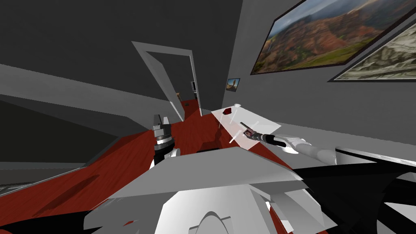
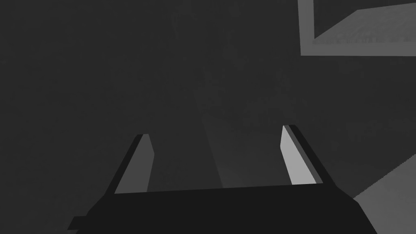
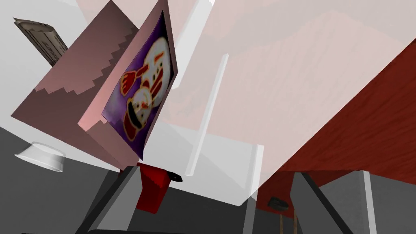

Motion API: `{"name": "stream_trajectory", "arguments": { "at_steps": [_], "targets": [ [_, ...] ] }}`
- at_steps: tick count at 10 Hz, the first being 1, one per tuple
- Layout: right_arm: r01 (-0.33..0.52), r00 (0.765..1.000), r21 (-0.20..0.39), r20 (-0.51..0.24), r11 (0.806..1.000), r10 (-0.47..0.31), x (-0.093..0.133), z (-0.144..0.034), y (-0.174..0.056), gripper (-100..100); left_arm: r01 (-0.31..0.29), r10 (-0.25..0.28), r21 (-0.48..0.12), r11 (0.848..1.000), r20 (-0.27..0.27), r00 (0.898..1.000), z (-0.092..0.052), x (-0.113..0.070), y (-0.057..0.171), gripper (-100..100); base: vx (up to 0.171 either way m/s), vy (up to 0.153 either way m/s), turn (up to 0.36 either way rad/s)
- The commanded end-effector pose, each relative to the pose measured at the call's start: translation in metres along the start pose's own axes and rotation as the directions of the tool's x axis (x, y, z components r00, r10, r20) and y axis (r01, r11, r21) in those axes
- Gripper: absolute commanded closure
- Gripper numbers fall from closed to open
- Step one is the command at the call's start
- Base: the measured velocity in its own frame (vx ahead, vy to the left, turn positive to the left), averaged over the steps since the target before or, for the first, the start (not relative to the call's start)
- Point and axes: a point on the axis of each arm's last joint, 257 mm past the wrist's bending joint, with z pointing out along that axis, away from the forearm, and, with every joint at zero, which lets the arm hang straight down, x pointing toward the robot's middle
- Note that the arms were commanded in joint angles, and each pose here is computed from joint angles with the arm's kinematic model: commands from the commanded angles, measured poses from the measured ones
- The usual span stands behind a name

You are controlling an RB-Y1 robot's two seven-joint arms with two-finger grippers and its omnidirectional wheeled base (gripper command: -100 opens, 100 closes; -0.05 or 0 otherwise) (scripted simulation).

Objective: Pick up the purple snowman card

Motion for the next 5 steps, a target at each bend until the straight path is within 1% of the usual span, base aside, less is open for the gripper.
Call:
{"name": "stream_trajectory", "arguments": {
  "at_steps": [1,3,4,5],
  "targets": [
    [0.038,0.997,0.037,-0.07,0.999,-0.036,0.023,-0.018,-0.027,-100,0.0,0.0,0.0,1.0,0.0,1.0,0.0,0.0,0.0,0,0.176,0.05,0.072],
    [0.07,0.987,0.065,-0.148,0.995,-0.06,0.053,-0.037,-0.047,-100,0.0,0.0,0.0,1.0,0.0,1.0,0.0,0.0,0.0,0,0.252,-0.001,0.057],
    [0.08,0.982,0.072,-0.18,0.994,-0.066,0.066,-0.045,-0.053,-100,0.0,0.0,0.0,1.0,0.0,1.0,0.0,0.0,0.0,0,0.238,0.012,0.04],
    [0.085,0.976,0.074,-0.205,0.994,-0.069,0.077,-0.05,-0.056,-100,0.0,0.0,0.0,1.0,0.0,1.0,0.0,0.0,0.0,0,0.198,-0.003,0.031]
  ]
}}
